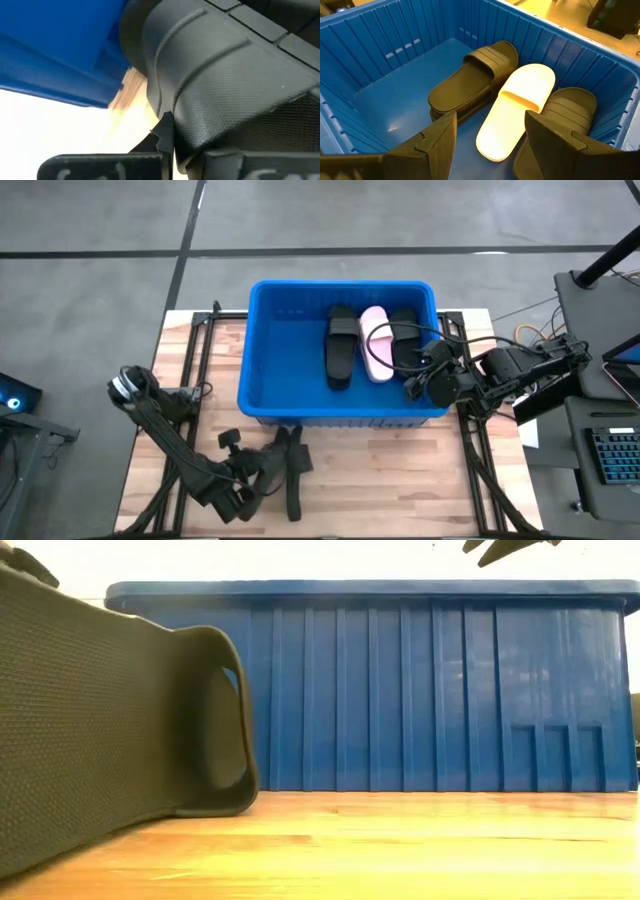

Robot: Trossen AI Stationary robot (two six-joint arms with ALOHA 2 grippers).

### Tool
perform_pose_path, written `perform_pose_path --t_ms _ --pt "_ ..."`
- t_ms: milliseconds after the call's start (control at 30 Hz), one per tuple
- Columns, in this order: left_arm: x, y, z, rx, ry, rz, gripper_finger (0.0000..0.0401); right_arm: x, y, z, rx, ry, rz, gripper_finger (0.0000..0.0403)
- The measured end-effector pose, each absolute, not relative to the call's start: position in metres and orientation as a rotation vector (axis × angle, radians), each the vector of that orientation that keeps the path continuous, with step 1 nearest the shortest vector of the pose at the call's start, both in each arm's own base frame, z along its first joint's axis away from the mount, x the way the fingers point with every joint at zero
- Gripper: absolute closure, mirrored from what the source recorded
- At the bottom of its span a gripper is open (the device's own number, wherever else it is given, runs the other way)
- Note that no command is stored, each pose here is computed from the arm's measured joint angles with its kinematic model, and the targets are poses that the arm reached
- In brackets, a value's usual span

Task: Pick and place slides into bin
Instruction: Put the black slide into the blue bin

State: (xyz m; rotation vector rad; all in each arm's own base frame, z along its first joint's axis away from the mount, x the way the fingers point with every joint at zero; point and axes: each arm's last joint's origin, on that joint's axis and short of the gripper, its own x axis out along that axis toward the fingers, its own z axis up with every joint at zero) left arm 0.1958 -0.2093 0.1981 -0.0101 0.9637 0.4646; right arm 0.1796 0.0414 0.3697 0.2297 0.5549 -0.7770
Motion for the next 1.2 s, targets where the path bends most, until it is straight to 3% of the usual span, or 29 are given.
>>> perform_pose_path --t_ms 433,667,933,1200 --pt "0.165 -0.175 0.292 -0.345 0.853 0.276 0.0399 0.180 0.041 0.370 0.226 0.558 -0.776 0.0179" --pt "0.153 -0.155 0.362 -0.411 0.578 0.130 0.0399 0.180 0.041 0.370 0.228 0.559 -0.775 0.0179" --pt "0.179 -0.121 0.426 -0.188 0.209 0.378 0.0399 0.180 0.041 0.370 0.228 0.559 -0.774 0.0179" --pt "0.229 -0.069 0.440 0.075 0.218 0.660 0.0400 0.179 0.041 0.370 0.236 0.555 -0.779 0.0179"
